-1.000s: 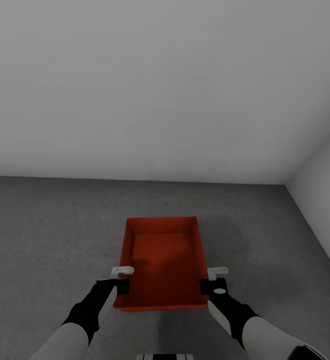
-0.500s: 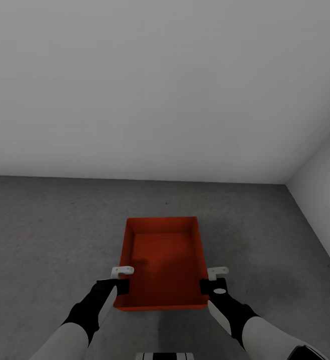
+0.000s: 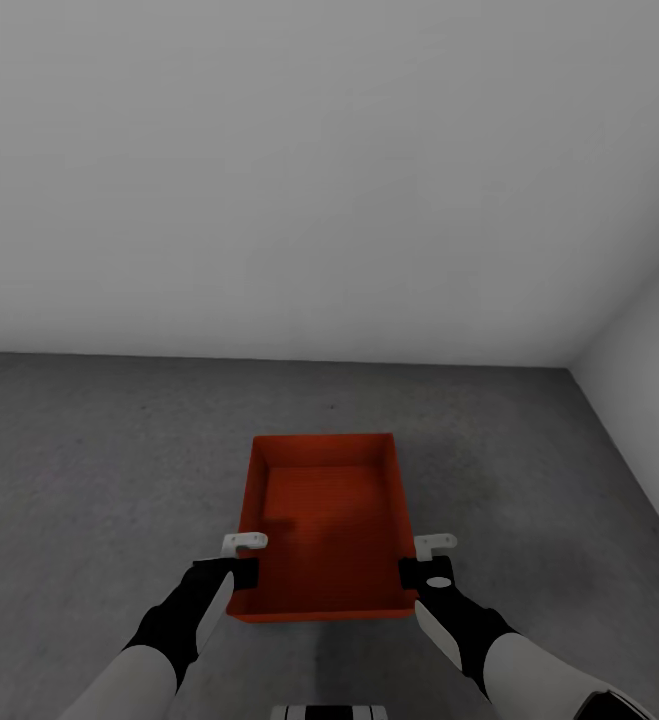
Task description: Move the two storage containers from the living room to the garage. In the garage, place one container on the floor and stack the other container on top of it (either order is fine).
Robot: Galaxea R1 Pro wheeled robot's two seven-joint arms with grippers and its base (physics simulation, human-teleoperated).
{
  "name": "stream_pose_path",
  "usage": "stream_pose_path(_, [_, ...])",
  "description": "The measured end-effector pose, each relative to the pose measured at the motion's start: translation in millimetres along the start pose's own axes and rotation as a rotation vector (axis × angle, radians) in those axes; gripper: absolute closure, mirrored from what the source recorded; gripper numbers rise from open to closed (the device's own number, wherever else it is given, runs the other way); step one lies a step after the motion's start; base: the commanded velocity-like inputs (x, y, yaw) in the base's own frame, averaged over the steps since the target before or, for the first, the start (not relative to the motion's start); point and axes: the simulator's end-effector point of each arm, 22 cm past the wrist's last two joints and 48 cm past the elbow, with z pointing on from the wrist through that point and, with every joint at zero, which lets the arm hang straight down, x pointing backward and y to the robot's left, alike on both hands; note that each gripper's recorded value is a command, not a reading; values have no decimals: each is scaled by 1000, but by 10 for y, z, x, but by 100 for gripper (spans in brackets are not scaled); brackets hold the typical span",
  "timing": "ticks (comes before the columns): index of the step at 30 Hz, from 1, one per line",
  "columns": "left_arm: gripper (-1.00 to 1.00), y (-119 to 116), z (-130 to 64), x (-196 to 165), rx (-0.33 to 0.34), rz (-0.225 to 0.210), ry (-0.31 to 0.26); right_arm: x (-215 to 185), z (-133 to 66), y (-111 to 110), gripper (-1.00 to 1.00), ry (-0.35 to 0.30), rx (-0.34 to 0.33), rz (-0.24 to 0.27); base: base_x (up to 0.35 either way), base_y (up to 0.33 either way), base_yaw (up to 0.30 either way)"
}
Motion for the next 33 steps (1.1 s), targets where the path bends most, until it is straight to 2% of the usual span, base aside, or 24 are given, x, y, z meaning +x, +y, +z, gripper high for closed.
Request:
stream_pose_path(7, [100, 1, -1, -3, 0, 0, 0, -1, 0, 1, 100, 0, 0, 0, 0, 0, -113])
stream_pose_path(12, [100, 1, -1, -2, 0, 0, 0, -1, 0, 1, 100, 0, 0, 0, 0, 0, -12])
stream_pose_path(19, [100, 4, 137, 60, 0, 0, 1, 88, 119, 23, 100, 1, 0, 1, 0, 0, -1])
stream_pose_path(33, [100, 6, 159, 89, -1, -1, 7, 123, 136, 29, 100, 7, -1, 0, 0, 0, 0])
